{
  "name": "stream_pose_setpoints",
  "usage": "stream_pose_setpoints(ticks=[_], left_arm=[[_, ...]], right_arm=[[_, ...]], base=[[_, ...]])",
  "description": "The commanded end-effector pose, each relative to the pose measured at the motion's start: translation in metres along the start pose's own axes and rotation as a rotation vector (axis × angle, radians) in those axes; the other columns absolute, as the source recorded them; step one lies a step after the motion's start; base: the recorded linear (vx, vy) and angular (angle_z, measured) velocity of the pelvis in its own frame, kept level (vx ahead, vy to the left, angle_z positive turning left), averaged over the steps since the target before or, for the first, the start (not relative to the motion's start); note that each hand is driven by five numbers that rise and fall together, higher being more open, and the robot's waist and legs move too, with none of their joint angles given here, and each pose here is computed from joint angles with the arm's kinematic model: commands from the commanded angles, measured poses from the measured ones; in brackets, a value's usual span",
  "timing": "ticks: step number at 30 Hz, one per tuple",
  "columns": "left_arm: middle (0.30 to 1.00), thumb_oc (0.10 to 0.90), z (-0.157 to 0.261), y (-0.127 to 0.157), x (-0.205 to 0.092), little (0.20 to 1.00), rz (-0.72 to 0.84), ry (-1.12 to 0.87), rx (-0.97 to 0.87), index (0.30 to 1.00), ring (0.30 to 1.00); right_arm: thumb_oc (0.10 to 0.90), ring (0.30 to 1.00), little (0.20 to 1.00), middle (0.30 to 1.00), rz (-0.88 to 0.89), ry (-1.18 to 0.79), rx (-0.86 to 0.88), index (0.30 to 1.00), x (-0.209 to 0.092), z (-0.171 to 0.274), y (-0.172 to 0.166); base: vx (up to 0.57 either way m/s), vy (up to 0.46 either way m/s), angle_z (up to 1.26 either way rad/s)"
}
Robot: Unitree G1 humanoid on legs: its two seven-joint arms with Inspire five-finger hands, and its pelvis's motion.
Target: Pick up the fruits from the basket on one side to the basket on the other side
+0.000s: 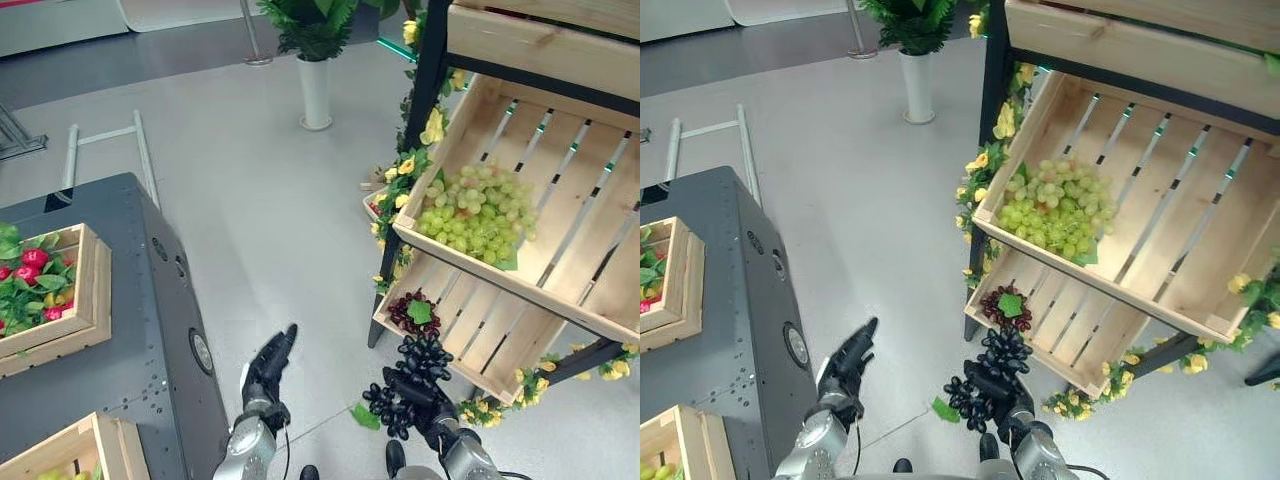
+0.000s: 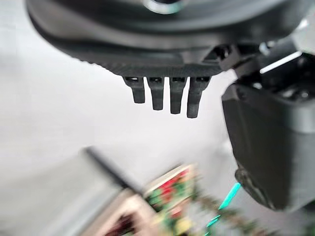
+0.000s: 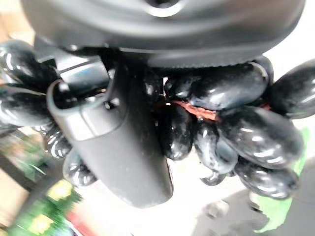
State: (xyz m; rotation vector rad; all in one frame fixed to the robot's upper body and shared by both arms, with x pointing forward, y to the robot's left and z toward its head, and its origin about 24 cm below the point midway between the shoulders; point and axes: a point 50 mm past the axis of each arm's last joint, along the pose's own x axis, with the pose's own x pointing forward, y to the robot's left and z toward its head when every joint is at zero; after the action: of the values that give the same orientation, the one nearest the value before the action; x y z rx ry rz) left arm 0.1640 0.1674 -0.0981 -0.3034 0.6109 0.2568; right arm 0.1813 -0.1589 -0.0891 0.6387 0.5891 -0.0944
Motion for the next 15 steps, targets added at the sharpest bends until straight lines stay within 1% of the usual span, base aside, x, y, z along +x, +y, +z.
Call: stream_pose_setpoints(ticks=[1, 3, 5, 6, 10, 15], left_arm=[[0.900, 0.800, 0.052, -0.008, 0.011, 0.900, -0.057, -0.222, 0.083, 0.900, 0.900], [0.900, 0.800, 0.049, -0.003, 0.012, 0.900, -0.021, -0.210, 0.086, 0.900, 0.900], [0.900, 0.800, 0.041, 0.007, 0.011, 0.900, 0.042, -0.177, 0.027, 0.900, 0.900], [0.900, 0.800, 0.041, 0.009, 0.010, 0.900, 0.036, -0.174, 0.010, 0.900, 0.900], [0.900, 0.800, 0.046, -0.001, 0.010, 0.900, -0.034, -0.218, 0.020, 0.900, 0.900], [0.900, 0.800, 0.073, -0.022, 0.012, 0.900, -0.147, -0.321, 0.045, 0.900, 0.900]], right_arm=[[0.400, 0.300, 0.300, 0.300, 0.172, -0.377, 0.045, 0.300, 0.013, 0.074, 0.042], [0.400, 0.300, 0.300, 0.300, 0.163, -0.396, 0.040, 0.300, 0.014, 0.079, 0.042], [0.400, 0.300, 0.300, 0.300, 0.164, -0.430, 0.013, 0.300, 0.015, 0.089, 0.049], [0.400, 0.300, 0.300, 0.300, 0.170, -0.458, 0.000, 0.300, 0.013, 0.094, 0.051], [0.400, 0.300, 0.300, 0.300, 0.160, -0.591, -0.048, 0.300, 0.007, 0.124, 0.050], [0.400, 0.300, 0.300, 0.300, 0.113, -0.763, -0.153, 0.300, 0.000, 0.192, 0.045]], base=[[-0.02, -0.245, -1.13], [0.03, -0.217, -0.49], [0.09, -0.216, -0.42], [0.07, -0.191, -0.61], [0.01, -0.135, -0.01], [-0.09, -0.018, 0.20]])
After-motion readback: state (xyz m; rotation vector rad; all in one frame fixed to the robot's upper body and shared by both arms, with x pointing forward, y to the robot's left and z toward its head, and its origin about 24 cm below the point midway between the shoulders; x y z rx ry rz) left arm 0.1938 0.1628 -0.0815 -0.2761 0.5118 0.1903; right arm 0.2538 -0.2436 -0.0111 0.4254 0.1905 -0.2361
